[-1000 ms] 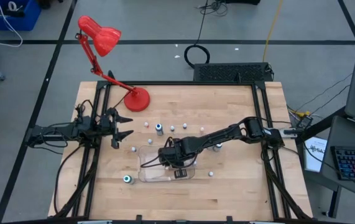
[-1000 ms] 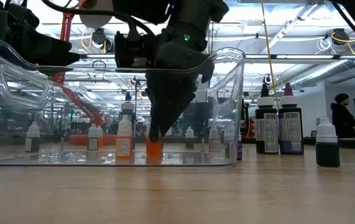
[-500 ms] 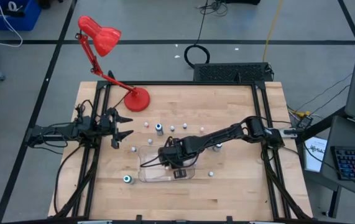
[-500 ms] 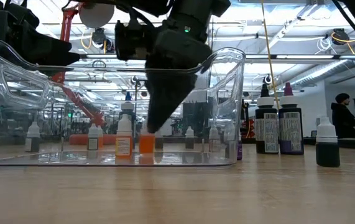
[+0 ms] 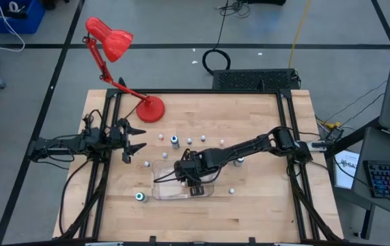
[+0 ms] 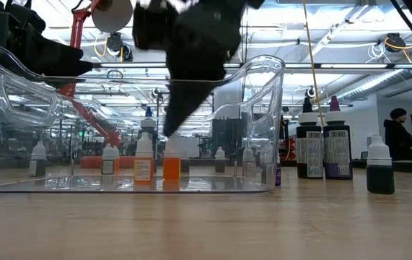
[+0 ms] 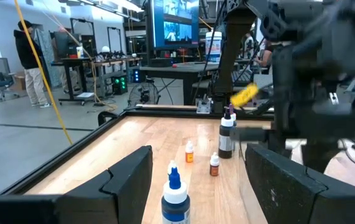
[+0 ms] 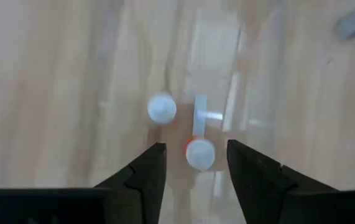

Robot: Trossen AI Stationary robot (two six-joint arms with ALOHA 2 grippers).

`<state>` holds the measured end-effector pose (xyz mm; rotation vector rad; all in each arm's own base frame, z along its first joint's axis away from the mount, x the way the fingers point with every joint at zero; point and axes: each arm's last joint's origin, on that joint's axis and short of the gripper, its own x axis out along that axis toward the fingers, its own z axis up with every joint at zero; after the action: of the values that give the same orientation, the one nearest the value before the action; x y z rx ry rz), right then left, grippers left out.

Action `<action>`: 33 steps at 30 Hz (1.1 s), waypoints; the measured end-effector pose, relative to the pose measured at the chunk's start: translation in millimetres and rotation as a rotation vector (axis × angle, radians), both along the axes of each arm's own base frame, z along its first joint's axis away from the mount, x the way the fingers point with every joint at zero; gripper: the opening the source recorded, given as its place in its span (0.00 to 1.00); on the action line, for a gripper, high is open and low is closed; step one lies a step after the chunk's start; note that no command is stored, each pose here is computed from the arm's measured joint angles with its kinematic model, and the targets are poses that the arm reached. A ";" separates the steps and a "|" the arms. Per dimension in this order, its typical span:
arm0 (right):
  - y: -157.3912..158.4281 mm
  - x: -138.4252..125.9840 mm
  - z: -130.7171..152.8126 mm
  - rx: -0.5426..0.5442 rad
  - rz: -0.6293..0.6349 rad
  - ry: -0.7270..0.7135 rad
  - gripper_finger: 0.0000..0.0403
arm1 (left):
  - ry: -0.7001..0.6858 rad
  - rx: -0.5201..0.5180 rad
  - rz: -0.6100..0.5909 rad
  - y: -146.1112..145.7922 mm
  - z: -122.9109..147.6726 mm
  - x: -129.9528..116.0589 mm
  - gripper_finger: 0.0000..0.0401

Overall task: Pick & Place food coloring
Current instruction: Put the small black food coloring into the bin

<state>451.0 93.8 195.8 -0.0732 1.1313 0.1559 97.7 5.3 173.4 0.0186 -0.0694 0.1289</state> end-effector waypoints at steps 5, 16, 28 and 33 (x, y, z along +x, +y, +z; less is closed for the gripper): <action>-2.1 -9.8 31.6 0.015 -0.017 -0.050 0.41 | 0.001 0.000 0.000 0.0 -0.1 0.0 0.64; 27.0 -102.7 104.6 0.063 -0.311 0.232 0.41 | 0.000 0.000 0.000 0.0 0.0 0.0 0.64; 91.0 -164.1 74.9 -0.261 -0.411 0.251 0.42 | 0.000 0.000 0.000 0.0 -0.1 0.0 0.64; 91.5 -164.3 34.2 -0.277 -0.372 0.222 0.41 | 0.000 0.000 0.000 0.0 0.0 0.0 0.64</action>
<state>286.7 185.3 230.0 -0.0922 1.3619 -0.3322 97.8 5.3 173.3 0.0186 -0.0690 0.1289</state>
